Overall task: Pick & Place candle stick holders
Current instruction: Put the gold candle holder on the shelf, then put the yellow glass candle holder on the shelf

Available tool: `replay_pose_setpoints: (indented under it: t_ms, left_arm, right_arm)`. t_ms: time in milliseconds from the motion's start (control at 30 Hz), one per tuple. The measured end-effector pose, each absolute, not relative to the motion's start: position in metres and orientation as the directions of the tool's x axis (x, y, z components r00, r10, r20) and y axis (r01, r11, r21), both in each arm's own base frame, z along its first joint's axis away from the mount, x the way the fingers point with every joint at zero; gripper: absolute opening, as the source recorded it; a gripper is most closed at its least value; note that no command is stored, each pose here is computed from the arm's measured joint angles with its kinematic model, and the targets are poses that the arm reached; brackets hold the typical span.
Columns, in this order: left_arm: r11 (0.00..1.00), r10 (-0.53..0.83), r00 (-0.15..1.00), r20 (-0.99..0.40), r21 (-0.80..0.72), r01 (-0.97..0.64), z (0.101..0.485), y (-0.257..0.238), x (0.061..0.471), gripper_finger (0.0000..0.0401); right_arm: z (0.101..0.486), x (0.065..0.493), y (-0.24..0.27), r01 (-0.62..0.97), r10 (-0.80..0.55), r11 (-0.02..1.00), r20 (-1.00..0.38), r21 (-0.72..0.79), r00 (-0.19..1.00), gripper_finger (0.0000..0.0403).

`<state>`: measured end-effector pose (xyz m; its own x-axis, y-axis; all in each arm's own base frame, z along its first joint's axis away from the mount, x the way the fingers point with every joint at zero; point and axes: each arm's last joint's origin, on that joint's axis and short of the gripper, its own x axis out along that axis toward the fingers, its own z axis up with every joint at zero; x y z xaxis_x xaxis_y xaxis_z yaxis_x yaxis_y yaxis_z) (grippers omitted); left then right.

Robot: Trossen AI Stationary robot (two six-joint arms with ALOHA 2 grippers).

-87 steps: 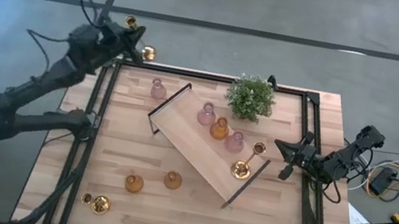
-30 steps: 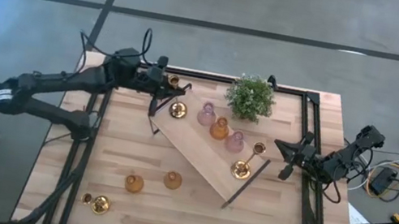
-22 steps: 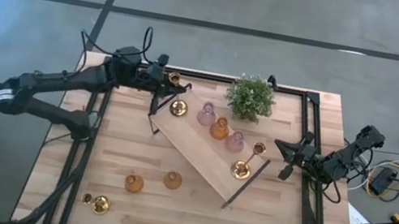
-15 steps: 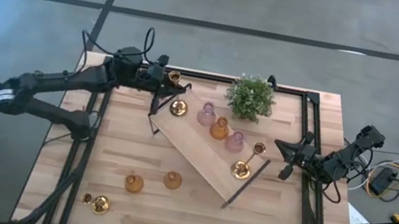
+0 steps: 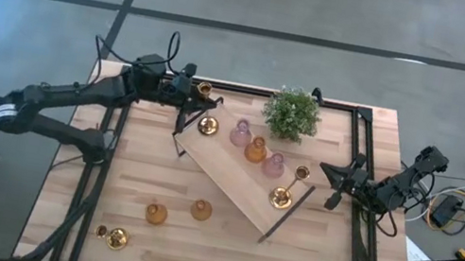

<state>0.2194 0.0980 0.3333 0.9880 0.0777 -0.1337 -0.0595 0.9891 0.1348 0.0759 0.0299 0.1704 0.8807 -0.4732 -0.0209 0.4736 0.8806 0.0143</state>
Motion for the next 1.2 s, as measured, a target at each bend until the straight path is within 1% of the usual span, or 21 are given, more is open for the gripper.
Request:
replay_pose_setpoints:
  t_ms: [67, 167, 633, 833, 967, 1200]
  left_arm:
    - [0.989, 0.080, 0.988, -0.134, 0.135, -0.062, 0.333, 0.099, 0.219, 0.0035]
    - [0.988, 0.092, 0.987, -0.134, 0.136, -0.074, 0.333, 0.100, 0.218, 0.0055]
    - [0.976, 0.184, 0.973, -0.140, 0.144, -0.164, 0.333, 0.107, 0.216, 0.0196]
    - [0.976, 0.205, 0.954, -0.220, 0.121, -0.182, 0.334, 0.109, 0.212, 0.0249]
    - [0.980, 0.195, 0.933, -0.303, 0.102, -0.172, 0.338, 0.106, 0.207, 0.0263]
    - [0.975, 0.221, 0.890, -0.399, 0.099, -0.198, 0.357, 0.097, 0.188, 0.0264]
  right_arm:
    - [0.170, 0.076, 0.030, 0.473, -0.473, 0.881, -0.021, 0.016, 0.881, 0.0008]
    - [0.170, 0.076, 0.030, 0.473, -0.473, 0.881, -0.021, 0.015, 0.881, 0.0008]
    - [0.170, 0.076, 0.030, 0.473, -0.473, 0.881, -0.021, 0.016, 0.881, 0.0008]
    - [0.170, 0.076, 0.030, 0.473, -0.473, 0.881, -0.021, 0.016, 0.881, 0.0008]
    - [0.170, 0.076, 0.030, 0.474, -0.473, 0.881, -0.021, 0.016, 0.881, 0.0008]
    - [0.170, 0.076, 0.030, 0.474, -0.473, 0.881, -0.021, 0.014, 0.881, 0.0008]
